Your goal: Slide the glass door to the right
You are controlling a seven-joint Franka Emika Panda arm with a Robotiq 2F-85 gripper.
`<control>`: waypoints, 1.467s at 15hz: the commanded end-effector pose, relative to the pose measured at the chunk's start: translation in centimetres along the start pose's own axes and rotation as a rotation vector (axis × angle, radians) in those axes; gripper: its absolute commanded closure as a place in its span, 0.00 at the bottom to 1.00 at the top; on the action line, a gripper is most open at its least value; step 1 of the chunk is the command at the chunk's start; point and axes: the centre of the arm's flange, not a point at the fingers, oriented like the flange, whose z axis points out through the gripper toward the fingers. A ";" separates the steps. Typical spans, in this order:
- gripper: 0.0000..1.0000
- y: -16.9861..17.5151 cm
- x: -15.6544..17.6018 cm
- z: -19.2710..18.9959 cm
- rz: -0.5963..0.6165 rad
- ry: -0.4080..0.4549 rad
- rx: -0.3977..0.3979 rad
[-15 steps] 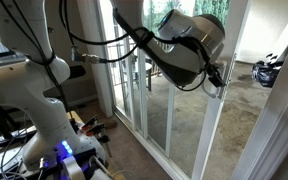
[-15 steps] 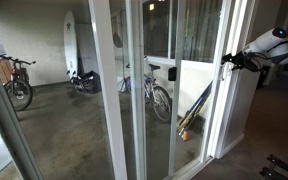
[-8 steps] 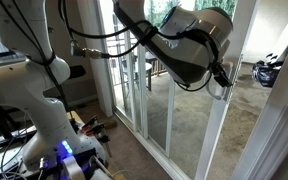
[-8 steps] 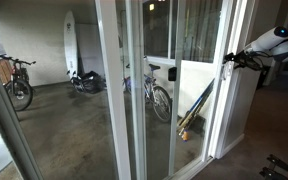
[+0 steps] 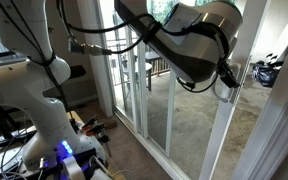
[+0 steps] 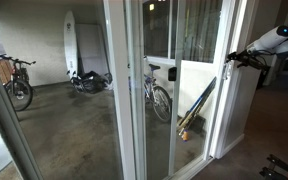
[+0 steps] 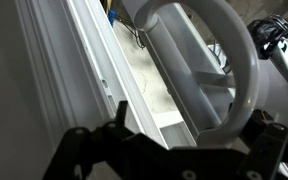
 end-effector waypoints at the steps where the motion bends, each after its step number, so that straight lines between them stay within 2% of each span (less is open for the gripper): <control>1: 0.00 7.0 3.1 -1.2 0.043 -0.040 -0.080; 2: 0.00 7.3 3.3 -1.2 0.063 -0.026 -0.071; 3: 0.00 7.5 3.7 -1.0 0.062 0.019 -0.012; 4: 0.00 7.8 4.0 -1.1 0.093 -0.002 0.030; 5: 0.00 8.3 3.9 -2.1 0.100 0.033 0.087; 6: 0.00 1.9 1.9 0.0 0.081 0.024 0.046; 9: 0.00 2.9 2.3 0.2 0.096 0.025 0.082; 18: 0.00 3.1 2.5 0.3 0.101 0.028 0.082; 20: 0.00 2.8 4.3 1.5 0.099 0.043 0.068; 22: 0.00 5.3 8.6 3.4 0.130 0.061 0.040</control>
